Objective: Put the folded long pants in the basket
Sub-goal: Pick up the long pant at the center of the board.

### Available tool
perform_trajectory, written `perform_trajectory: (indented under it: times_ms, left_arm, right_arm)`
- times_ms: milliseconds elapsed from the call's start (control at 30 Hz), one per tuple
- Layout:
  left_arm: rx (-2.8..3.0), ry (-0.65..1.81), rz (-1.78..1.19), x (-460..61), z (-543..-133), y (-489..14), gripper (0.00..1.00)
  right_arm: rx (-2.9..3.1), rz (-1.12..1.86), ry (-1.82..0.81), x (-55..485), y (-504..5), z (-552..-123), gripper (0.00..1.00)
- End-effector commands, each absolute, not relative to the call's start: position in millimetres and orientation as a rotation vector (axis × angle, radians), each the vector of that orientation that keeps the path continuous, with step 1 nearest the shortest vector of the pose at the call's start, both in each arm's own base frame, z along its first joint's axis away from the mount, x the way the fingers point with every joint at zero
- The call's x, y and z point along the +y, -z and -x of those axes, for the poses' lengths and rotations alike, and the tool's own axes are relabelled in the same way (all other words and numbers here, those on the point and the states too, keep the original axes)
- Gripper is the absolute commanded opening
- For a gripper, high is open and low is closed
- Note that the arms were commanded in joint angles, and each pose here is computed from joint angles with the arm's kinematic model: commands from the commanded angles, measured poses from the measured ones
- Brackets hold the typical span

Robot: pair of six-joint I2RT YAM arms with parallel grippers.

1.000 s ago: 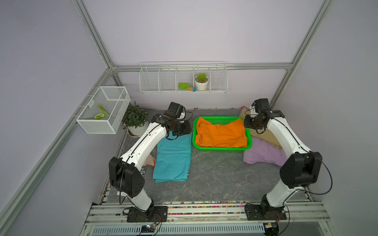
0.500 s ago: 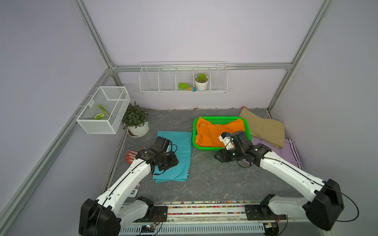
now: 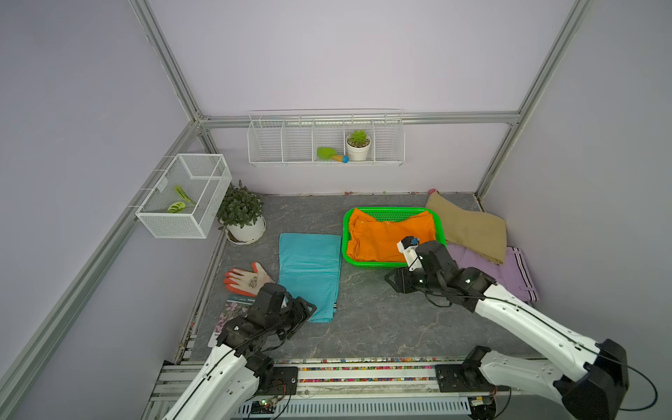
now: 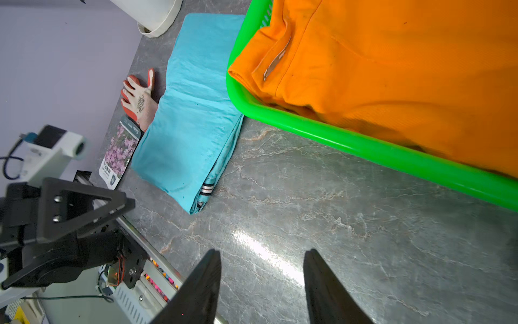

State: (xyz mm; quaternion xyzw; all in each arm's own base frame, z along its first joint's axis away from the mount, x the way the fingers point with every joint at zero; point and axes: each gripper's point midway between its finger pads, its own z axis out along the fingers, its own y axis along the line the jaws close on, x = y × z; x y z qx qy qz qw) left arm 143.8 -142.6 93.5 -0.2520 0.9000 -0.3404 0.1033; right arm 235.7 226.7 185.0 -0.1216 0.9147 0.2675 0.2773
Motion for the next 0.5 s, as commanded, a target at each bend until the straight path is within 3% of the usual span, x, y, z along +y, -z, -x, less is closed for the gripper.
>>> perform_trajectory:
  times_ms: [0,467]
  left_arm:
    - [2.633,1.026,0.892,-144.7,-141.0,-79.0,0.66]
    - [2.528,1.002,1.063,-145.9,-163.0,-47.4,0.60]
  right_arm:
    - [2.439,0.285,-0.706,223.8,-193.0,-239.2,0.53]
    - [2.475,0.335,-0.790,239.3,-191.6,-235.0,0.53]
